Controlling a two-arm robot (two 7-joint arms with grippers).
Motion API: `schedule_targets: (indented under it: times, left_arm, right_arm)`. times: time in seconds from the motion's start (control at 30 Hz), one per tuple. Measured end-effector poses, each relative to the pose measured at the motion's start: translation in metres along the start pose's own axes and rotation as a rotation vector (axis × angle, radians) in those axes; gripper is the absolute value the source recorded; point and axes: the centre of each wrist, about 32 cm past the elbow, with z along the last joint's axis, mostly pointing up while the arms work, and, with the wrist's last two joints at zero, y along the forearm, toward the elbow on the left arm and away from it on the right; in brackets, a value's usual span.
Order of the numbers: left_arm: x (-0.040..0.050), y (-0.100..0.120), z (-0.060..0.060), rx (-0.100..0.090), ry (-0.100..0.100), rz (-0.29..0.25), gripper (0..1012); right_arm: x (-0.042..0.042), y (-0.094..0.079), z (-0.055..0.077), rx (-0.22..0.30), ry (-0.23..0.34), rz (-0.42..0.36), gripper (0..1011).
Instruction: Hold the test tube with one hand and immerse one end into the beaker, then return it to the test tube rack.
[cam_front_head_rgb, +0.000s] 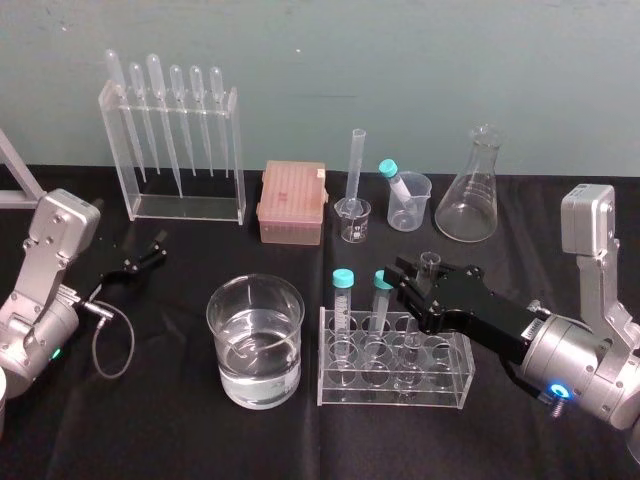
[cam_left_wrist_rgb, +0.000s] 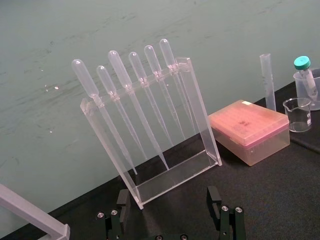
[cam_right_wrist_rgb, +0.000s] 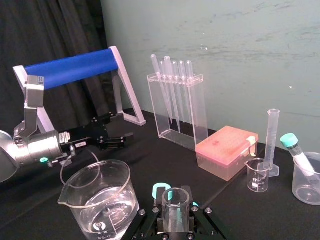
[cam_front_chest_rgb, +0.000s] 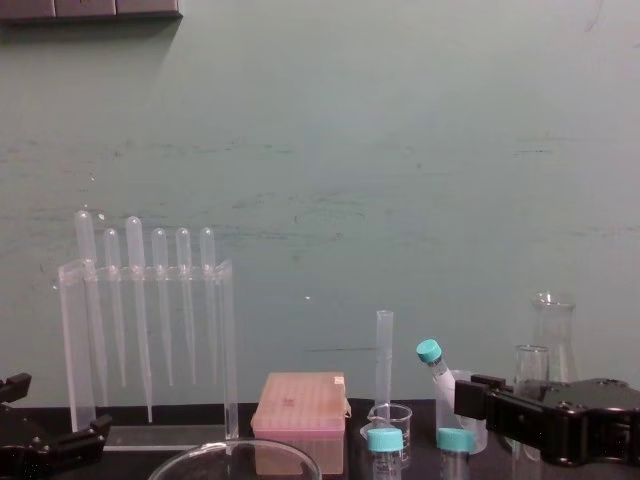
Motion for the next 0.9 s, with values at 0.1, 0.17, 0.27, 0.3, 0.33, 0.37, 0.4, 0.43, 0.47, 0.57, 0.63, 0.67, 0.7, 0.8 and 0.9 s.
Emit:
schedule_targets:
  times: [0.1, 0.17, 0.27, 0.3, 0.33, 0.37, 0.4, 0.43, 0.47, 0.57, 0.63, 0.67, 0.7, 0.8, 0.9]
  left_arm:
    - [0.0, 0.0, 0.0, 0.0, 0.0, 0.0, 1000]
    - [0.0, 0.0, 0.0, 0.0, 0.0, 0.0, 1000]
    - [0.0, 0.0, 0.0, 0.0, 0.0, 0.0, 1000]
    - [0.0, 0.0, 0.0, 0.0, 0.0, 0.0, 1000]
    - [0.0, 0.0, 0.0, 0.0, 0.0, 0.0, 1000]
    - [0.0, 0.0, 0.0, 0.0, 0.0, 0.0, 1000]
    - [0.0, 0.0, 0.0, 0.0, 0.0, 0.0, 1000]
    - [0.0, 0.0, 0.0, 0.0, 0.0, 0.0, 1000]
    - [0.0, 0.0, 0.0, 0.0, 0.0, 0.0, 1000]
    - [0.0, 0.0, 0.0, 0.0, 0.0, 0.0, 1000]
    - [0.0, 0.0, 0.0, 0.0, 0.0, 0.0, 1000]
    - [0.0, 0.0, 0.0, 0.0, 0.0, 0.0, 1000]
    - [0.0, 0.0, 0.0, 0.0, 0.0, 0.0, 1000]
    - [0.0, 0.0, 0.0, 0.0, 0.0, 0.0, 1000]
    - [0.0, 0.0, 0.0, 0.0, 0.0, 0.0, 1000]
  right_arm:
    - [-0.0001, -0.0002, 0.0002, 0.001, -0.001, 0.0, 190]
    - [-0.0002, -0.0003, 0.0002, 0.001, -0.001, 0.0, 190]
    - [-0.0003, -0.0005, 0.0003, 0.002, -0.001, 0.0, 189]
    - [-0.0003, -0.0005, 0.0004, 0.002, -0.002, 0.0, 191]
    - [-0.0003, -0.0006, 0.0004, 0.002, -0.002, 0.0, 198]
    - [-0.0003, -0.0006, 0.0005, 0.002, -0.002, -0.001, 233]
    - [-0.0003, -0.0006, 0.0006, 0.002, -0.002, -0.001, 269]
    - [-0.0003, -0.0007, 0.0006, 0.002, -0.002, -0.001, 285]
    - [-0.0003, -0.0007, 0.0006, 0.002, -0.002, -0.001, 302]
    - [-0.0003, -0.0008, 0.0007, 0.003, -0.003, -0.001, 398]
    - [-0.0003, -0.0008, 0.0007, 0.003, -0.003, -0.001, 477]
    - [-0.0003, -0.0008, 0.0007, 0.003, -0.003, -0.001, 497]
    - [-0.0003, -0.0008, 0.0007, 0.003, -0.003, -0.001, 497]
    - [-0.0004, -0.0009, 0.0008, 0.004, -0.004, -0.002, 658]
    - [-0.0004, -0.001, 0.0008, 0.004, -0.004, -0.002, 755]
